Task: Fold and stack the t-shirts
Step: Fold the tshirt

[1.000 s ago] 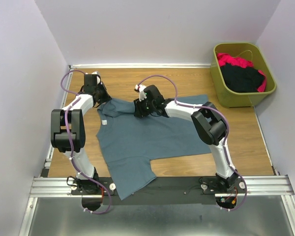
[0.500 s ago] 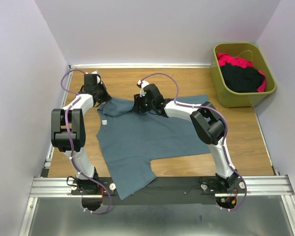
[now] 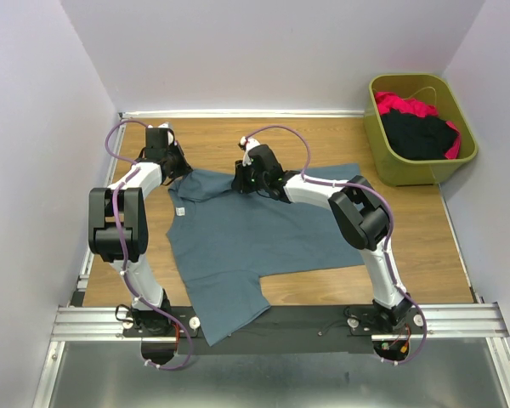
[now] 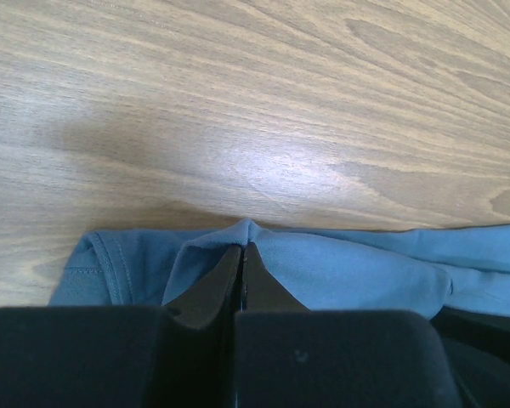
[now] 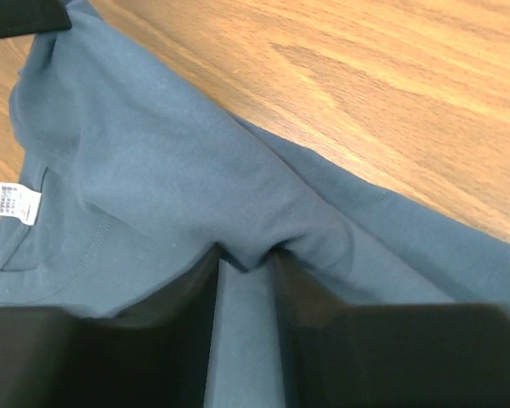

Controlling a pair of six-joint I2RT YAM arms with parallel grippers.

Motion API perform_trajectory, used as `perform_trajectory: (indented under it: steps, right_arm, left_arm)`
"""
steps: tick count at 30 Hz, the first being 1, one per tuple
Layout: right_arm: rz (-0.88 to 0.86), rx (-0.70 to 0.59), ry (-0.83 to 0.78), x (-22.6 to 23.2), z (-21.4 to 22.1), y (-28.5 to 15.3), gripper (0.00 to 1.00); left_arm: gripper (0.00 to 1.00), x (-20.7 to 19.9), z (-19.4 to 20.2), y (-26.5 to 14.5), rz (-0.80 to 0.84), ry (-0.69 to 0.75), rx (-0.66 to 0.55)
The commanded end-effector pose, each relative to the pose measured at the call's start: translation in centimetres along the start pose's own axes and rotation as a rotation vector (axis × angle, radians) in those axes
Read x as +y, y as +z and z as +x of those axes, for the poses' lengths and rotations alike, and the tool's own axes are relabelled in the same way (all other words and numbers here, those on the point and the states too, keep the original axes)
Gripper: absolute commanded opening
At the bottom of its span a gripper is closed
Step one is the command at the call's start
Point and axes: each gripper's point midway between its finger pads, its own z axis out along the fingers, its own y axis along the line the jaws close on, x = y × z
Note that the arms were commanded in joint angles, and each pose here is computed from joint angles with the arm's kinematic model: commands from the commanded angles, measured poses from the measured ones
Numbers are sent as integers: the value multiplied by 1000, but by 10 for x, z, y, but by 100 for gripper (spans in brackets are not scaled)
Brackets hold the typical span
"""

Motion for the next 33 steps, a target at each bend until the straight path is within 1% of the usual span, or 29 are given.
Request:
perform_trajectory:
  steps: [1, 2, 3, 6, 11, 17, 18, 19, 20, 22, 23, 25, 26, 28, 30, 31, 33]
  right_arm:
    - [-54, -31, -4, 17, -11, -5, 24]
    - [-61, -35, -4, 19, -14, -9, 20]
    - [-70, -35, -1, 21, -15, -11, 13]
    - [-101, -28, 8, 29, -16, -22, 6]
    - [-130, 1, 37, 38, -14, -38, 4]
    - [-170, 91, 105, 51, -4, -51, 4]
    - [-161, 123, 121, 50, 2, -53, 4]
    - [-157, 133, 125, 50, 4, -54, 4]
    - [-141, 152, 142, 46, 7, -56, 5]
    - [-125, 167, 153, 44, 10, -56, 5]
    - [-117, 181, 160, 42, 15, -54, 5]
    - [-82, 193, 166, 34, 21, -52, 5]
    - [-68, 195, 170, 33, 23, -51, 5]
    - [-30, 199, 194, 19, 26, -46, 5]
    - [-16, 202, 214, 12, 28, -43, 5]
    - [-5, 204, 223, 6, 29, -40, 5]
    - [-3, 208, 226, 1, 29, -37, 5]
  left_arm:
    - [5, 0, -10, -2, -15, 24, -31]
    - [5, -1, -11, -4, -15, 25, -34]
    - [5, 0, -8, -5, -15, 21, -29]
    - [5, -3, -9, -13, -11, 22, -36]
    - [5, -7, -4, -23, 8, 21, -25]
    - [7, -7, 5, -41, 1, 19, -10]
    - [8, -4, 11, -43, -9, 15, 5]
    - [9, -6, 8, -50, -6, 19, -9]
    - [13, -2, 13, -53, -22, 18, -1]
    - [18, -3, 11, -62, -22, 24, -22]
    - [25, -3, 13, -64, -23, 25, -24]
    - [35, 1, 18, -67, -35, 30, -23]
    - [45, 6, 19, -68, -54, 33, -28]
    - [53, 12, 25, -69, -77, 42, -26]
    - [66, 18, 28, -71, -102, 43, -35]
    - [69, 19, 30, -73, -102, 44, -44]
    - [71, 22, 37, -73, -99, 44, -42]
